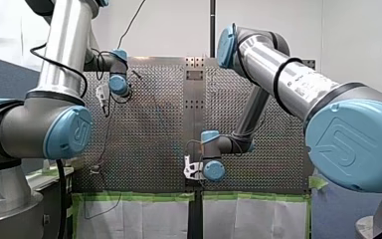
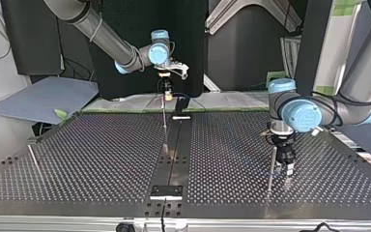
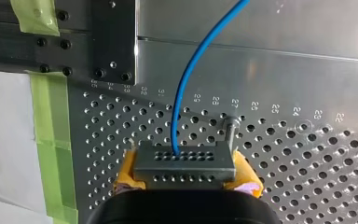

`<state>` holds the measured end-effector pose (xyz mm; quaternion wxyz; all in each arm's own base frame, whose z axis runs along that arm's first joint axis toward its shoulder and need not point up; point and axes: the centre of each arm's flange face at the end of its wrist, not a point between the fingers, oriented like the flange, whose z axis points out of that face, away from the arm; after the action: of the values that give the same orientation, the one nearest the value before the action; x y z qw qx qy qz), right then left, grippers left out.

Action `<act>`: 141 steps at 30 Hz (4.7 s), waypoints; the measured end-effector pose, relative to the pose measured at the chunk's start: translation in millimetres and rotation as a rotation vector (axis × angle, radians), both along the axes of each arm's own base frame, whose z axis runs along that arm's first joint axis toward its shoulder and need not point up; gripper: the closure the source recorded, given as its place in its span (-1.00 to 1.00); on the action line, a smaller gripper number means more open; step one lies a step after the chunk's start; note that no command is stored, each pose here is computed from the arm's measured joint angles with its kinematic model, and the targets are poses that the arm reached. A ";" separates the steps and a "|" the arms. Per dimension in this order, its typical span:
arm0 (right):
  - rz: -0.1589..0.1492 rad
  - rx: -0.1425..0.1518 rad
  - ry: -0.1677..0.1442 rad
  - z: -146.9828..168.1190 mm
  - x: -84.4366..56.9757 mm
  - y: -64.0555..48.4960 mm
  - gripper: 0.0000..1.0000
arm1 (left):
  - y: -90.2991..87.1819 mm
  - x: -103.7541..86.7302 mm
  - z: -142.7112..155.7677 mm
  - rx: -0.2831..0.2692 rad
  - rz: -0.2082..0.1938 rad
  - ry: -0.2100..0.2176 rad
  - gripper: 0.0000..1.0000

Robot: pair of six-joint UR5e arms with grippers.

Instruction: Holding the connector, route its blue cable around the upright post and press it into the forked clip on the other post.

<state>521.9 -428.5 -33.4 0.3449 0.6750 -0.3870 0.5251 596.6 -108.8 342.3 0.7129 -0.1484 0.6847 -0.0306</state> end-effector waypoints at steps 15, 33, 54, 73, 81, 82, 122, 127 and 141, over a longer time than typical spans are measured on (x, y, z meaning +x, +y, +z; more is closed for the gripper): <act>0.000 0.000 0.000 -0.1 0.0 0.0 1.00 | 1.0 -1.7 -1.1 -0.004 0.018 0.011 -1.00; 0.000 0.000 0.000 0.0 0.0 0.0 1.00 | -9.6 -6.1 -2.5 -0.010 0.027 0.021 -1.00; 0.000 0.000 0.000 0.0 0.0 0.0 1.00 | -7.2 -5.5 -2.3 -0.012 0.029 0.021 -1.00; 0.000 0.000 0.000 0.0 0.0 0.0 1.00 | -7.2 -5.5 -2.3 -0.012 0.029 0.021 -1.00; 0.000 0.000 0.000 0.0 0.0 0.0 1.00 | -7.2 -5.5 -2.3 -0.012 0.029 0.021 -1.00; 0.000 0.000 0.000 0.0 0.0 -0.1 1.00 | -7.2 -5.5 -2.3 -0.012 0.029 0.021 -1.00; 0.000 0.000 0.000 0.0 0.0 0.0 1.00 | -7.2 -5.5 -2.3 -0.012 0.029 0.021 -1.00; 0.000 0.000 0.000 0.0 0.0 0.0 1.00 | -7.2 -5.5 -2.3 -0.012 0.029 0.021 -1.00; 0.000 0.000 0.000 0.0 0.0 0.0 1.00 | -7.2 -5.5 -2.3 -0.012 0.029 0.021 -1.00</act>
<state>521.9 -428.5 -33.4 0.3449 0.6750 -0.3870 0.5251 591.1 -116.0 340.0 0.7050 -0.1630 0.6898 -0.0228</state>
